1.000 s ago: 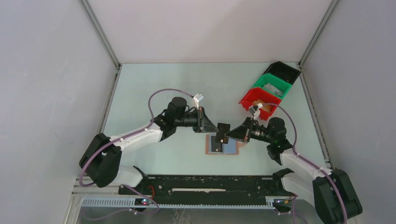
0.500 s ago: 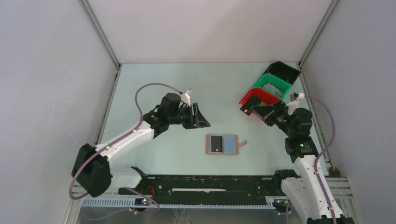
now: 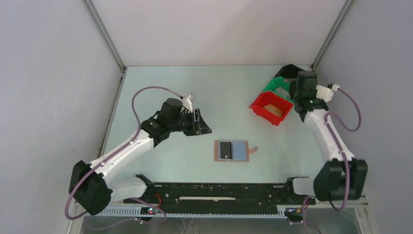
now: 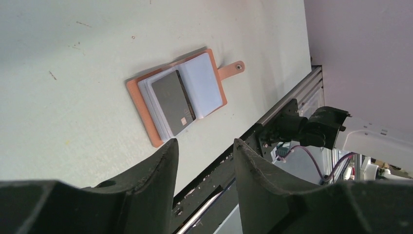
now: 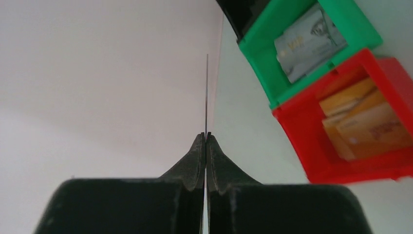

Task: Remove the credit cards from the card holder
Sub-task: Place the credit card in the storage box.

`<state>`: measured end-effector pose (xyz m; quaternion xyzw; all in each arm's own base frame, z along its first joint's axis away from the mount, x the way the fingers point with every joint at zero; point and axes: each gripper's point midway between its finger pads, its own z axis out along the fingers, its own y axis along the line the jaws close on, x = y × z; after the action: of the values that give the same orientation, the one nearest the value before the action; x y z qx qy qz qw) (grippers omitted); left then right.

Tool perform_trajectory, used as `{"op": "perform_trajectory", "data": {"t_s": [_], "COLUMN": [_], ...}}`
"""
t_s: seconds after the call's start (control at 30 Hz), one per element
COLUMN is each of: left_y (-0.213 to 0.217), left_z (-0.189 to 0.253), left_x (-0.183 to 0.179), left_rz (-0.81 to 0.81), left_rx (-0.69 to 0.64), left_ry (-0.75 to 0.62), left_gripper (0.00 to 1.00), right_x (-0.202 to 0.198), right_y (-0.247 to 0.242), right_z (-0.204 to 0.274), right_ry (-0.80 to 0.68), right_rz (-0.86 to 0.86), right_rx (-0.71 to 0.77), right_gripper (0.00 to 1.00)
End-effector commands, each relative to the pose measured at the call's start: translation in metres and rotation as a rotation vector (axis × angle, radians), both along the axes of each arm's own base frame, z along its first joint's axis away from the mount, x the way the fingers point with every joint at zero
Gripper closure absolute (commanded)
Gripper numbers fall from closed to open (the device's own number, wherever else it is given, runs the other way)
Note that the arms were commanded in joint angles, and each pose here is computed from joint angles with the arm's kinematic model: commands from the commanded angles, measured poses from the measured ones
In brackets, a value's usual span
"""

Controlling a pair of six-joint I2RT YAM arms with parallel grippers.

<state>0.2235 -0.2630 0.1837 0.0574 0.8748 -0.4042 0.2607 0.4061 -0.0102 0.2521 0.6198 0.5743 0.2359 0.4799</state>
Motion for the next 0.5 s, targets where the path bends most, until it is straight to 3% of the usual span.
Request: {"op": "perform_trajectory", "data": {"t_s": [0.0, 0.3, 0.47], "left_y": [0.005, 0.009, 0.011], "left_z": [0.023, 0.027, 0.019], "left_x": [0.006, 0.012, 0.015], "left_rz": [0.0, 0.0, 0.001], "left_rx": [-0.01, 0.007, 0.018], "left_ry": [-0.078, -0.091, -0.068], "left_gripper": [0.5, 0.5, 0.51], "right_x": [0.029, 0.101, 0.139], "right_y": [-0.044, -0.059, -0.073], "right_z": [-0.004, -0.059, -0.082], "right_ry": [0.036, 0.09, 0.017], "right_rz": [-0.316, -0.42, -0.398], "right_rx": [0.102, 0.223, 0.242], "right_gripper": [1.0, 1.0, 1.0]}}
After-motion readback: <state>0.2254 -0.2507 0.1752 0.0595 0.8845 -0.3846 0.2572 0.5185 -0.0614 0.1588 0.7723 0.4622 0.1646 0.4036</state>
